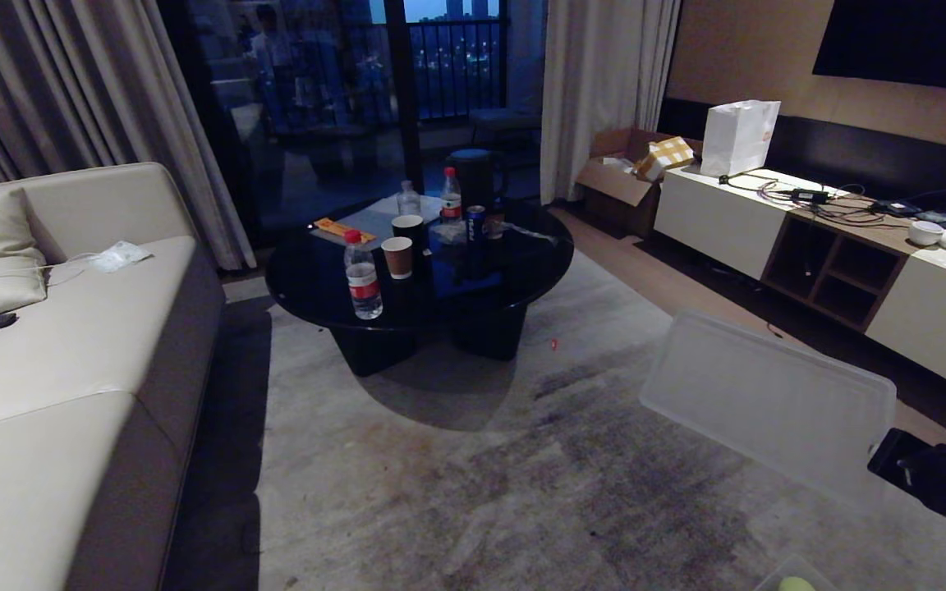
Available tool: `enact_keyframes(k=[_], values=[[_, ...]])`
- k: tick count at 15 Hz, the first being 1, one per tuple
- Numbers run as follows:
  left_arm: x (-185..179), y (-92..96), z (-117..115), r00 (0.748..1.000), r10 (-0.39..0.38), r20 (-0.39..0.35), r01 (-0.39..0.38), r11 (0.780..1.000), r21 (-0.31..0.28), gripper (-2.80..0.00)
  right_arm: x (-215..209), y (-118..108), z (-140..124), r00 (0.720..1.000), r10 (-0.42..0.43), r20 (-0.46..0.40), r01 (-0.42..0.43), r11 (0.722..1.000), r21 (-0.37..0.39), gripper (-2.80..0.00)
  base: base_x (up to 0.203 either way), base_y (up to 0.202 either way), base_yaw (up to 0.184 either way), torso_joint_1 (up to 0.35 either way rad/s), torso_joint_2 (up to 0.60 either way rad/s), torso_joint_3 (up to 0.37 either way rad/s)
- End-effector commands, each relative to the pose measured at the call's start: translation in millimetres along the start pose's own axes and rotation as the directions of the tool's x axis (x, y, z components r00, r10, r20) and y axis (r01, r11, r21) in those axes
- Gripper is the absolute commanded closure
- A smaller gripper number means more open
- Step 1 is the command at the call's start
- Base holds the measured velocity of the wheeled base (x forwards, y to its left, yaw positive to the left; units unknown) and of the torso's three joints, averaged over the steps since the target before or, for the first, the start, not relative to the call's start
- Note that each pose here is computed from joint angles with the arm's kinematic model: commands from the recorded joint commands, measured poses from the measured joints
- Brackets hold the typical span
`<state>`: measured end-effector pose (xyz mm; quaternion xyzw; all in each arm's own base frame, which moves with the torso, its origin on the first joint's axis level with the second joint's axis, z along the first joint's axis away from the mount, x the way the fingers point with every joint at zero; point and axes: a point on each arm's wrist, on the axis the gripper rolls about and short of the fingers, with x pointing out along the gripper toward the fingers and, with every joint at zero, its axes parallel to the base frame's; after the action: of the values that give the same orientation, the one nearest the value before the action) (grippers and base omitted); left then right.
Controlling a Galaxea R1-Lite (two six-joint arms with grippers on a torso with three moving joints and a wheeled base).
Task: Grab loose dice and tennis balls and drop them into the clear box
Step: Close the lid
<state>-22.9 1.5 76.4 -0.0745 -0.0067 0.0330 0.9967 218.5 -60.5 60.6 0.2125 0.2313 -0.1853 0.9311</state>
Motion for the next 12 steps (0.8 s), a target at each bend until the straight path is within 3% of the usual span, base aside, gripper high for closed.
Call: enact_keyframes(k=[1,3,7,9,12], values=[[0,0.0,0,1.0,0.001,-0.001,-0.001,1.0,-0.001,0.0,14,-7,-6,0.997,-0.064,-0.029,0.066,0.996,0.054,0.0,0.0,0.0,0.0,0.0,0.0,0.0],[0,0.0,0,1.0,0.001,0.001,-0.001,1.0,-0.001,0.0,29,-12,-10,0.992,-0.117,-0.038,0.122,0.977,0.172,0.0,0.0,0.0,0.0,0.0,0.0,0.0],[0,0.0,0,1.0,0.001,0.0,-0.001,1.0,-0.001,0.0,51,-20,-23,0.974,-0.225,0.017,0.214,0.943,0.254,0.0,0.0,0.0,0.0,0.0,0.0,0.0],[0,0.0,0,1.0,0.0,0.0,0.0,1.0,-0.001,0.0,45,-18,-24,0.981,-0.186,0.062,0.163,0.95,0.267,0.0,0.0,0.0,0.0,0.0,0.0,0.0],[0,0.0,0,1.0,0.0,0.0,0.0,1.0,-0.001,0.0,30,-2,-29,0.992,-0.084,0.097,0.06,0.973,0.225,0.0,0.0,0.0,0.0,0.0,0.0,0.0]])
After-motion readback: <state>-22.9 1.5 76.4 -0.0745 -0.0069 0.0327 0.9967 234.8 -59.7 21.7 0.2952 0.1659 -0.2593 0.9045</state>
